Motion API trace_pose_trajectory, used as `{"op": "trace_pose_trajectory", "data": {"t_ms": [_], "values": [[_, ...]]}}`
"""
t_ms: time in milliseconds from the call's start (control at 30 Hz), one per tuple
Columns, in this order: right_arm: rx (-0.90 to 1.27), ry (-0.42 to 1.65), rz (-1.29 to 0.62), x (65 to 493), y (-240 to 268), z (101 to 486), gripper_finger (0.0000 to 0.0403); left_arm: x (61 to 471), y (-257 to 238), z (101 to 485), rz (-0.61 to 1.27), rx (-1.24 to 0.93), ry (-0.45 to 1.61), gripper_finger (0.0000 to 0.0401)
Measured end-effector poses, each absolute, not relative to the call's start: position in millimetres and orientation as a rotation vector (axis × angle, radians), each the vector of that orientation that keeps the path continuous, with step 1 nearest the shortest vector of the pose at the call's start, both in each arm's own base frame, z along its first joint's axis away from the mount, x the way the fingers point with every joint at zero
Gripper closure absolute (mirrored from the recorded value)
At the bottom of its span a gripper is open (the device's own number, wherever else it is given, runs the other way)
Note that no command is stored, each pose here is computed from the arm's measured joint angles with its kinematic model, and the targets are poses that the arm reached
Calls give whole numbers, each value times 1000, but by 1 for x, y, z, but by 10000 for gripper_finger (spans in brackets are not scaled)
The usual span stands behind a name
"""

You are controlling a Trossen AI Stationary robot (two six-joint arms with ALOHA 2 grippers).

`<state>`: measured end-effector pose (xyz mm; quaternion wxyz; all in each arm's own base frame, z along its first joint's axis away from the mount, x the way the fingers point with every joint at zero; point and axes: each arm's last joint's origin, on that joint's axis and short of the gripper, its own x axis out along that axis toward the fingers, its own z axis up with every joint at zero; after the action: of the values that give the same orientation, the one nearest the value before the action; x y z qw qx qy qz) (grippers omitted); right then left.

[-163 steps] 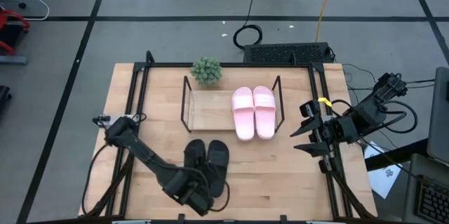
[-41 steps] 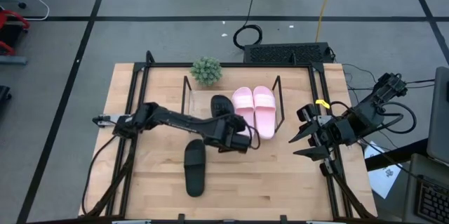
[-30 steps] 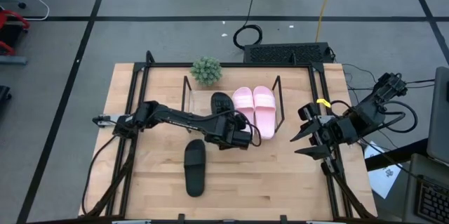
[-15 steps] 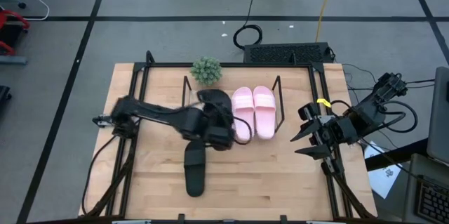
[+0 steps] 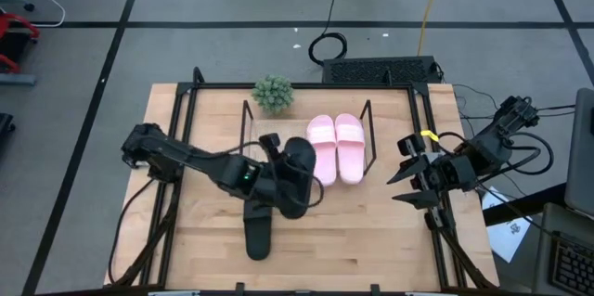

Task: Pick and place slides into the shelf
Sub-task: Put the right black slide on the shelf

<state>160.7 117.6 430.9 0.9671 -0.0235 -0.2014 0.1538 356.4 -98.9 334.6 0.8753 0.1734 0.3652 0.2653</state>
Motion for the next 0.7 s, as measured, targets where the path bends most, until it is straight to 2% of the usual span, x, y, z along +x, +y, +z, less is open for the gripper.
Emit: {"op": "trace_pose_trajectory", "data": {"t_ms": [167,367,700], "values": [[-49,-407,309,161,118,431,292,351,-72,312,560,265,671,401],[-48,-400,278,161,117,431,292,338,-36,274,613,266,750,401],[-75,-397,243,162,116,430,292,342,2,260,631,327,824,401]]}}
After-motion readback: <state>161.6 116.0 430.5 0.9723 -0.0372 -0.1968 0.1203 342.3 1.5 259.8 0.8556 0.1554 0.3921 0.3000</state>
